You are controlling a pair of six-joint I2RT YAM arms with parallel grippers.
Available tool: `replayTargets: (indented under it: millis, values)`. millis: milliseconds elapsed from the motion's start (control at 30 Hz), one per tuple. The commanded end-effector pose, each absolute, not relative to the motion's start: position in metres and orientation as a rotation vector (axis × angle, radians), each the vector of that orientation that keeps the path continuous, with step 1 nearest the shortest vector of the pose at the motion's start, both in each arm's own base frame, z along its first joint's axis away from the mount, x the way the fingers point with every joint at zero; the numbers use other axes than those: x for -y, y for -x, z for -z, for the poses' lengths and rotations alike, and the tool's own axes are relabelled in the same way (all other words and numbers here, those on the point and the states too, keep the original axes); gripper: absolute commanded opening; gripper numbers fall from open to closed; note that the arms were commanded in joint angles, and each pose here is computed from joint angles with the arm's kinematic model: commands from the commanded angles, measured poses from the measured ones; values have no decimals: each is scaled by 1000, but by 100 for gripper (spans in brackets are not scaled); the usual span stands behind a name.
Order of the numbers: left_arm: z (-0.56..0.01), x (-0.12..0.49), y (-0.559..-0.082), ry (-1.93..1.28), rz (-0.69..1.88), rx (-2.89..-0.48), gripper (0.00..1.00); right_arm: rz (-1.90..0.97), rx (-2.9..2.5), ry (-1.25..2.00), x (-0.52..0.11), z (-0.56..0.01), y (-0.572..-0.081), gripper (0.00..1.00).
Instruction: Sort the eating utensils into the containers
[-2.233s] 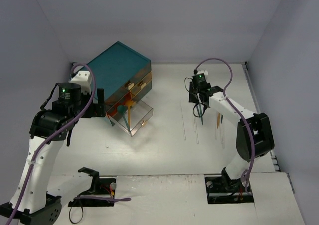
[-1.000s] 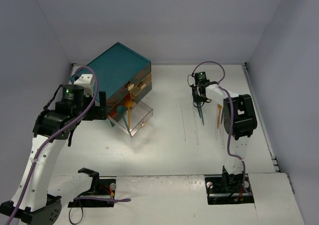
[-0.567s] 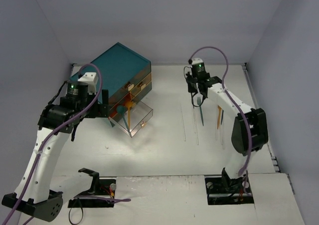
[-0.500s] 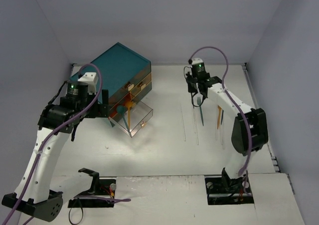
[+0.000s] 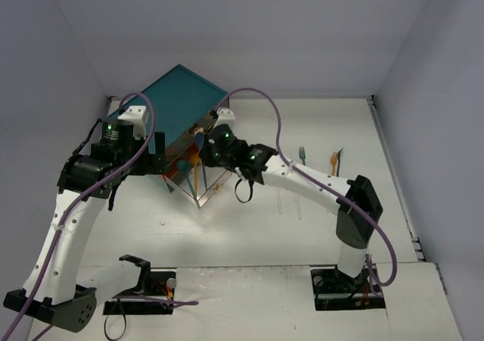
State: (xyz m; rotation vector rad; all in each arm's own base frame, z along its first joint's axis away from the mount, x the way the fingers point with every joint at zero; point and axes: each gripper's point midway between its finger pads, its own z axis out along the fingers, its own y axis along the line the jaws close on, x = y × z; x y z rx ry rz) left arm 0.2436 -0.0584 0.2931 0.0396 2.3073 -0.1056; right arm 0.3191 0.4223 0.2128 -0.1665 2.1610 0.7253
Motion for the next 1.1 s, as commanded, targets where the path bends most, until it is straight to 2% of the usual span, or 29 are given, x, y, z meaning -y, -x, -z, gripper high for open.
replayTargets:
  millis: [0,100,267,433,567,700,900,1033,1067]
  values:
    - [-313,60,-242,-15,150,-2227,88,-853,-1987,-36,-451,-264,-331,0]
    - [-311,61,-239,-19,162,-2228,88,-832,-2015,-46,-457,-246,-330,5]
    - [-310,68,-236,-42,209,-2235,88,-812,-2031,2,-455,-238,-324,35]
    - [-312,85,-237,-77,314,-2247,88,-713,-1958,84,-420,-269,-319,51]
    - [-313,102,-242,-113,392,-2267,88,-574,-1917,75,-364,-296,-326,58]
    - [-313,134,-243,-216,427,-2276,88,-471,-1925,-11,-298,-297,-337,65]
    - [-292,202,-244,-343,465,-2336,88,-277,-1916,-156,-181,-286,-339,89]
    - [-272,245,-239,-424,487,-2365,88,-167,-1934,-243,-115,-273,-330,100]
    - [-268,255,-238,-436,500,-2371,88,-151,-1929,-260,-102,-274,-325,100]
